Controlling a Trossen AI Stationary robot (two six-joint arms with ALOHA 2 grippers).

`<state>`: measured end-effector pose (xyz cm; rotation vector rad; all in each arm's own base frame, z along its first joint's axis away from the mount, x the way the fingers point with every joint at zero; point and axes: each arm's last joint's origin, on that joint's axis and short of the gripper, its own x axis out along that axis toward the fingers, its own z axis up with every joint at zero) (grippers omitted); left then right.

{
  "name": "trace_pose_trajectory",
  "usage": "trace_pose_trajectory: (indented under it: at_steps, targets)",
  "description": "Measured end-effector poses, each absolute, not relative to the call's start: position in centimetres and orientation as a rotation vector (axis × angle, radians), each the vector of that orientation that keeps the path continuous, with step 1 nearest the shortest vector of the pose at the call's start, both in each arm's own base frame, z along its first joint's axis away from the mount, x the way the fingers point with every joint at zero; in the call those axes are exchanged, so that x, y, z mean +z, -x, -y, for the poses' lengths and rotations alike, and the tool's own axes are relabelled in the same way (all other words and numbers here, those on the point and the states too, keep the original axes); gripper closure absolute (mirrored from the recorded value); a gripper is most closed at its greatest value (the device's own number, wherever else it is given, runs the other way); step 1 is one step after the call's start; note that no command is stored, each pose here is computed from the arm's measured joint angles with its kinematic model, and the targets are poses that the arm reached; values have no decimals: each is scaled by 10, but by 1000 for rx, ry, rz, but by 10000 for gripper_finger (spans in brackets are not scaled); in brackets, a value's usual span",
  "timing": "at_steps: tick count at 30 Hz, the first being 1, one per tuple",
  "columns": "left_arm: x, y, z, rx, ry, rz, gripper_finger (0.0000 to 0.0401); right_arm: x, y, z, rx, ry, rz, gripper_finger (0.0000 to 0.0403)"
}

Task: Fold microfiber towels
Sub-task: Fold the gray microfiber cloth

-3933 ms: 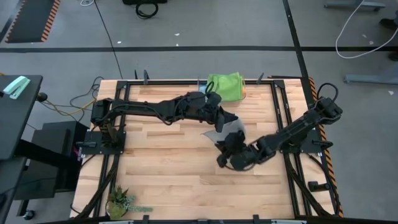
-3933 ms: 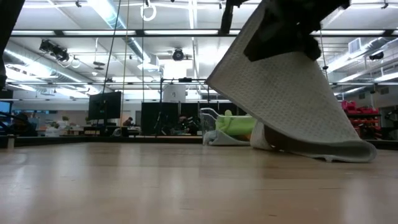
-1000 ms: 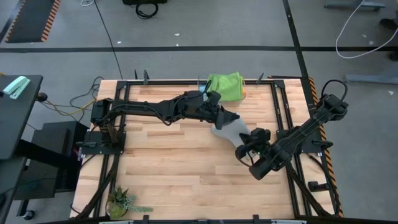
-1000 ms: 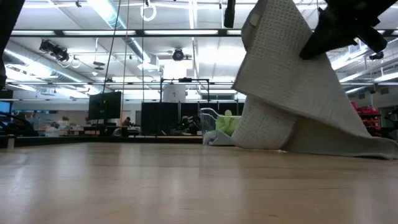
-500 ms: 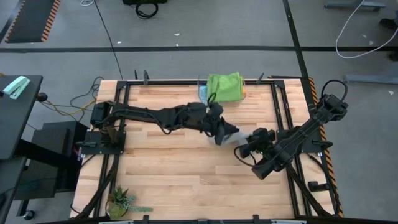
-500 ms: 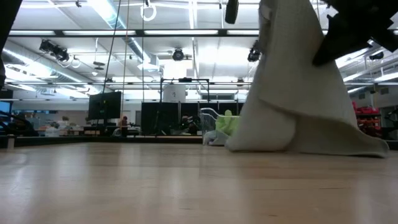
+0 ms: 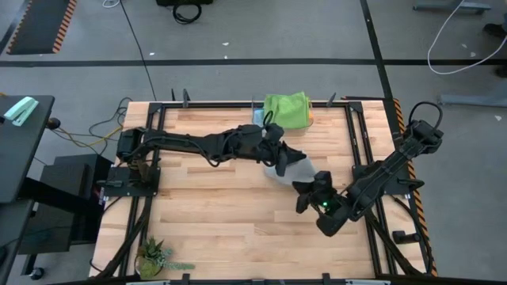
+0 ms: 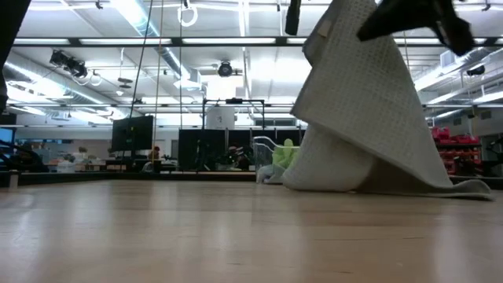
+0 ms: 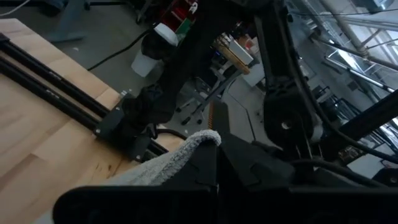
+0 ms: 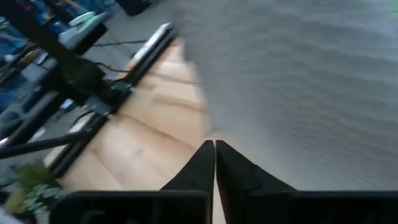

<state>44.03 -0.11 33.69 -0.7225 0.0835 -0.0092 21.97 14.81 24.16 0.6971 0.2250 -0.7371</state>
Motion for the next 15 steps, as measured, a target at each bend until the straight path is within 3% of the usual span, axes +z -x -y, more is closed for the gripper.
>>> trace_pose_trajectory:
  at_steps: [6,15]
  targets:
    - [338,-440,-4,-3,722,-70,395,255,-245,-149,-612,-698,-210,345]
    - [340,-440,-4,-11,720,-47,395,255,-258,-126,-671,-711,-215,315]
